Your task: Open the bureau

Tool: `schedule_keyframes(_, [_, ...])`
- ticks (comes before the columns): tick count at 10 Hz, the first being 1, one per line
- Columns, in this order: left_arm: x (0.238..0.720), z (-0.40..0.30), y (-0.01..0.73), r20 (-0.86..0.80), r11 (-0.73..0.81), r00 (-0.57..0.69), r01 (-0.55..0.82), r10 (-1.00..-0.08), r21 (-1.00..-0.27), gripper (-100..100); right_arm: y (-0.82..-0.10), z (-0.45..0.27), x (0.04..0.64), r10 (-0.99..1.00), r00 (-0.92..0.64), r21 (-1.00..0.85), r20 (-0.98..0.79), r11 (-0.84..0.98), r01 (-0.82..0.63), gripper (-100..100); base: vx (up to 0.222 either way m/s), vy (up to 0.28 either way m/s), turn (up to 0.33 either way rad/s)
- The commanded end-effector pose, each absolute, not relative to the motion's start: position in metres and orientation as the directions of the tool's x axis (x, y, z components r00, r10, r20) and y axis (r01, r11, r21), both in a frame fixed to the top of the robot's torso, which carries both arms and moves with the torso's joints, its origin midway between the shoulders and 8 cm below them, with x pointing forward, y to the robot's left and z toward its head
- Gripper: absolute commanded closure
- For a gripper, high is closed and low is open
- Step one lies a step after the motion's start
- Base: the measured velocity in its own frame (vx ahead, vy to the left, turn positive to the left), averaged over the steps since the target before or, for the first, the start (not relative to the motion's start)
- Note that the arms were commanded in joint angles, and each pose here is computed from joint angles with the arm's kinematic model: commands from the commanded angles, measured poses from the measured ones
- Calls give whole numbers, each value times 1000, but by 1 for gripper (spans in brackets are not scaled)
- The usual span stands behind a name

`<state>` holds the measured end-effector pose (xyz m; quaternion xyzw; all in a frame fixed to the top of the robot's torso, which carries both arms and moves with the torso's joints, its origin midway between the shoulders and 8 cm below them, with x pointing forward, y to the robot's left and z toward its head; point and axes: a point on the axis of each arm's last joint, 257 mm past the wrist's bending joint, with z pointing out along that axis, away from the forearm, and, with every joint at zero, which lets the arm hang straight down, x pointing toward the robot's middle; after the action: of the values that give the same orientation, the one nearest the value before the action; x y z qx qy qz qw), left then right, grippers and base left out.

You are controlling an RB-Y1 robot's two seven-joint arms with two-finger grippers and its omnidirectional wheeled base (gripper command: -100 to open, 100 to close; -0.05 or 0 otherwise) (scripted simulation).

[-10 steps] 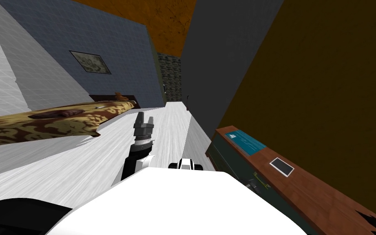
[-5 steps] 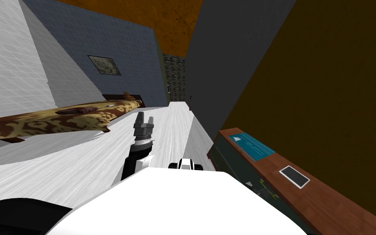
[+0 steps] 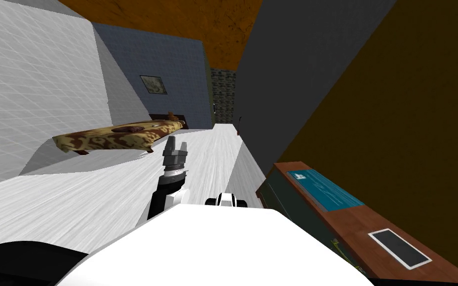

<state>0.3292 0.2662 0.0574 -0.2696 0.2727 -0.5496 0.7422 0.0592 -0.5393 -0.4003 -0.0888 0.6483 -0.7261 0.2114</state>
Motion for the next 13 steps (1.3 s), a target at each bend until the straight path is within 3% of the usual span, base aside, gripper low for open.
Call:
schedule_keyframes(1, [329, 57, 266, -108, 250, 247, 669, -963, -700, 0, -532, -403, 30, -458, -885, -989, -87, -67, 132, -100, -17, -27, 272])
schedule_keyframes(3, [329, 57, 266, -108, 250, 247, 669, -963, -700, 0, -532, -403, 30, -458, -885, -989, -87, -67, 132, -100, -8, -10, 26])
schedule_keyframes(7, [329, 57, 266, -108, 250, 247, 669, -963, -700, 0, -515, -404, -31, -524, -852, -999, 16, -50, 13, -100, -22, -24, 324])
schedule_keyframes(13, [329, 57, 266, -108, 250, 247, 669, -963, -700, 0, -500, -402, -87, -568, -818, -995, 93, -19, -99, -100, -17, -15, 185])
